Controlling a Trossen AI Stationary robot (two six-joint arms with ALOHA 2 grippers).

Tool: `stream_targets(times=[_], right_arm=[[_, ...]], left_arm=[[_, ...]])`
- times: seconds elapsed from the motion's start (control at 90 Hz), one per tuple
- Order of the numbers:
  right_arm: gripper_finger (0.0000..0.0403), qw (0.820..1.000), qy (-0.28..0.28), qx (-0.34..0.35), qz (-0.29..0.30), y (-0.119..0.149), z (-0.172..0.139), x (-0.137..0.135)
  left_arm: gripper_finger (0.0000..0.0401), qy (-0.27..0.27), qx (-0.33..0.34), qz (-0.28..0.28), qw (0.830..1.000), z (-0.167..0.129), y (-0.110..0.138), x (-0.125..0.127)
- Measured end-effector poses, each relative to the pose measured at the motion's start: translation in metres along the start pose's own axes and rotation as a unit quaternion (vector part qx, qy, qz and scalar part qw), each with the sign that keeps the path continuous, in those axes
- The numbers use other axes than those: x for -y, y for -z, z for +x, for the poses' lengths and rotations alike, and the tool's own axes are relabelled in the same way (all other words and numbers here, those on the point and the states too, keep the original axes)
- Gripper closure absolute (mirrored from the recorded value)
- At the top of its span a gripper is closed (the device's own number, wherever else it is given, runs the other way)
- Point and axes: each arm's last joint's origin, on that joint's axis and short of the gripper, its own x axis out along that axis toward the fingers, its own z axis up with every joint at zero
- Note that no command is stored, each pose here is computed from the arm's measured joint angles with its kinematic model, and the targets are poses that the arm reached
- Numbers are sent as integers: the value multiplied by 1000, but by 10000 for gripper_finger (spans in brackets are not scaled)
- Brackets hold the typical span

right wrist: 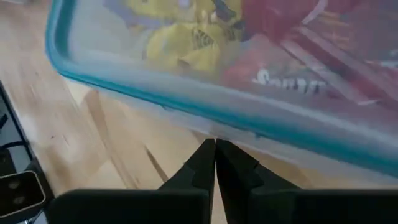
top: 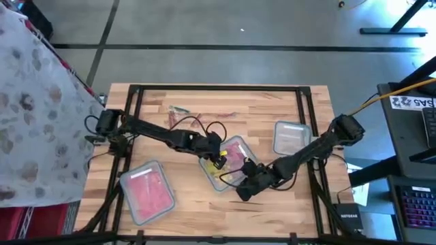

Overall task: Sort candy
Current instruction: Close the rectangular transparent bin

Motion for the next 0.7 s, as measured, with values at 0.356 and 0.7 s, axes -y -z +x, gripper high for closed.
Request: stream_targets(times=[0.356, 0.7], right_arm=[[403, 999, 30, 27, 16, -18, 11, 10], [403, 997, 54, 47, -6, -6, -6, 10]], left_arm=[[401, 43, -7, -14, 999, 20, 28, 21], [401, 20, -50, -10, 999, 19, 39, 19]])
